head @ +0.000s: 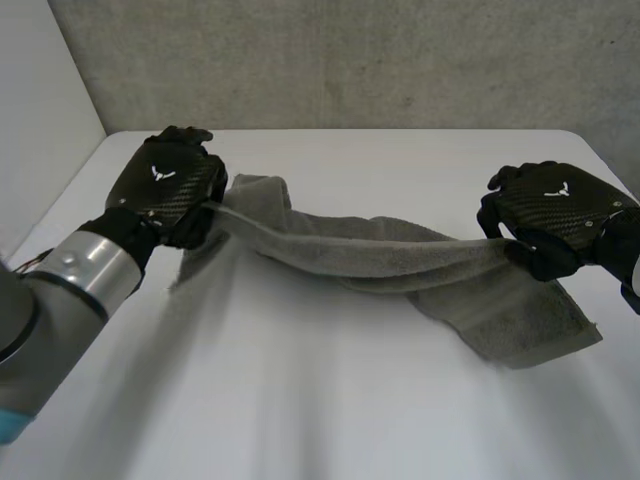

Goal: Fold the towel.

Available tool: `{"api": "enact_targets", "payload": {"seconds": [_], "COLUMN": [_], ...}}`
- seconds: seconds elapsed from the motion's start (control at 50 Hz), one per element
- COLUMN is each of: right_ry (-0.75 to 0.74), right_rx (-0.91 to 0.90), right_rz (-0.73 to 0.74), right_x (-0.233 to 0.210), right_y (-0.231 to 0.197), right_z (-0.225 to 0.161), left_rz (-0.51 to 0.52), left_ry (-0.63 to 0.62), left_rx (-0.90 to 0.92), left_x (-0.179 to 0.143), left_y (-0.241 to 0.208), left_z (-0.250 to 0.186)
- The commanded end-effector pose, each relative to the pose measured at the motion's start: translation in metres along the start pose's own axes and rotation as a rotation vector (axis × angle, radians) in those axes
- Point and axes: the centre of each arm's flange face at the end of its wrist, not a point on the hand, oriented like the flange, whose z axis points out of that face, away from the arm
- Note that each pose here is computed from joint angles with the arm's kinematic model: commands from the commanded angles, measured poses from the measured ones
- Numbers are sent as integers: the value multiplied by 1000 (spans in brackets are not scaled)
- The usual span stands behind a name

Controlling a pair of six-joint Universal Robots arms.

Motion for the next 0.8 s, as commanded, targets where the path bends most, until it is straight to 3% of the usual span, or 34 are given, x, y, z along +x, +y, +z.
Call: {"api": "enact_targets", "payload": {"seconds": [0.02,0.14,0.24,0.38,0.5,0.8], "right_ry": [39,61,46,15,34,-22], "right_rx": [35,56,30,-20,-64,-206], "right_rz": [-29,-48,-29,6,27,133], "right_x": [3,6,4,0,2,-9], "right_y": [-10,-15,-4,31,56,92], "right_z": [-11,-14,-9,21,42,49], "left_rz": [82,99,81,22,51,47], "left_ry": [-99,-128,-65,47,129,135], "left_rx": [53,68,34,-185,-286,-314], "left_x": [-26,-42,-36,-14,6,7], "left_y": [-27,-31,-15,57,94,104], "left_z": [-20,-20,-18,1,10,10]}}
